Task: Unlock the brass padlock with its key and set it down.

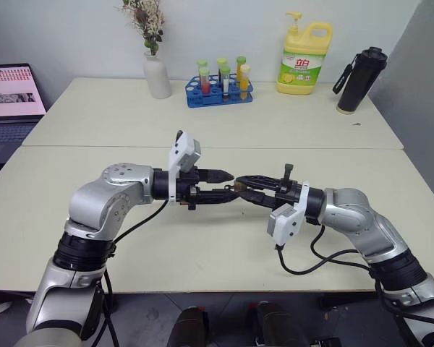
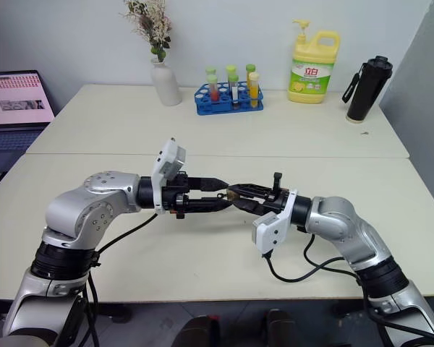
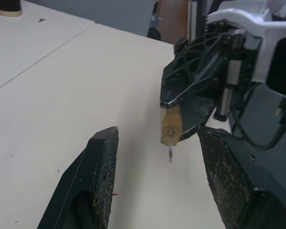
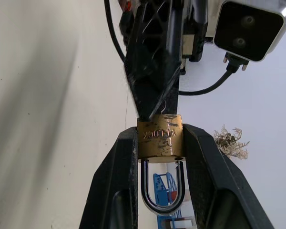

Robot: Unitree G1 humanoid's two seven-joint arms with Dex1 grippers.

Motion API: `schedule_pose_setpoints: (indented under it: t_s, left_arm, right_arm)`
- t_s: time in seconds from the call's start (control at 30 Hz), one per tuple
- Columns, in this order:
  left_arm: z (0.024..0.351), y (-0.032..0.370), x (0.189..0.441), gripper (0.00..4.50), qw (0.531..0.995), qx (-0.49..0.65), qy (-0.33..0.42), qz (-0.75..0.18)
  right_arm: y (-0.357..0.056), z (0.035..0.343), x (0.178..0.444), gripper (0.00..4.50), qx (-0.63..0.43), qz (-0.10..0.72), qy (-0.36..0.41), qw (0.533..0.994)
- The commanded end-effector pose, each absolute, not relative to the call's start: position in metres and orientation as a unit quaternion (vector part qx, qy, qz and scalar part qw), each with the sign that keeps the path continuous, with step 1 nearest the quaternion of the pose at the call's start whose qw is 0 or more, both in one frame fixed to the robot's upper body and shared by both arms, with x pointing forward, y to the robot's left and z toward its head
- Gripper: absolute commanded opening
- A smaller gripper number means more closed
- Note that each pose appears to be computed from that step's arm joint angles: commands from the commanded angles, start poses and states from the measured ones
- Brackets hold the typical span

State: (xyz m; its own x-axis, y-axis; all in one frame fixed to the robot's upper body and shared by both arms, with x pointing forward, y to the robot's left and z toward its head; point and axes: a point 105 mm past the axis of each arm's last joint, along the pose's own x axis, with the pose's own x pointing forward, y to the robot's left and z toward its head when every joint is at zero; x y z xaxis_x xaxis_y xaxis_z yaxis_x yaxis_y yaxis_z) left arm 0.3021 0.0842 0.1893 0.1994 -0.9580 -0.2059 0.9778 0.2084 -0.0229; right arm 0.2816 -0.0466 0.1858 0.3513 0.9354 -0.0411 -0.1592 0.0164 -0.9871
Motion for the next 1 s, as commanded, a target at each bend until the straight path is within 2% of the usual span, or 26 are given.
schedule_pose_setpoints:
  t_s: [0.03,0.5,0.53,0.57,0.63,0.77,0.83,1.0]
  left_arm:
    - [0.2016,0.0774,0.3030,2.78,0.772,0.073,0.058,-0.629]
    - [0.2040,0.0752,0.3058,2.78,0.774,0.033,0.065,-0.629]
    - [0.2023,0.0753,0.3051,2.48,0.773,0.035,0.068,-0.630]
    - [0.2012,0.0754,0.3047,2.40,0.772,0.037,0.069,-0.631]
    - [0.2011,0.0757,0.3052,1.94,0.774,0.031,0.070,-0.628]
    - [0.2005,0.0758,0.3044,0.65,0.772,0.031,0.072,-0.631]
    - [0.2005,0.0757,0.3045,0.16,0.772,0.033,0.071,-0.631]
    - [0.1975,0.0753,0.3032,0.16,0.768,0.039,0.072,-0.635]
  right_arm:
    - [-0.0424,0.1980,0.2755,0.94,-0.539,0.440,-0.383,0.608]
    - [-0.0405,0.1978,0.2748,0.94,-0.540,0.441,-0.386,0.604]
    - [-0.0404,0.1980,0.2750,0.94,-0.540,0.441,-0.386,0.604]
    - [-0.0404,0.1981,0.2751,0.94,-0.539,0.441,-0.386,0.605]
    - [-0.0404,0.1981,0.2749,0.94,-0.539,0.441,-0.386,0.605]
    - [-0.0404,0.1979,0.2744,0.94,-0.540,0.441,-0.387,0.603]
    - [-0.0401,0.1980,0.2740,0.94,-0.540,0.442,-0.387,0.603]
    - [-0.0402,0.1958,0.2749,0.94,-0.543,0.443,-0.379,0.605]
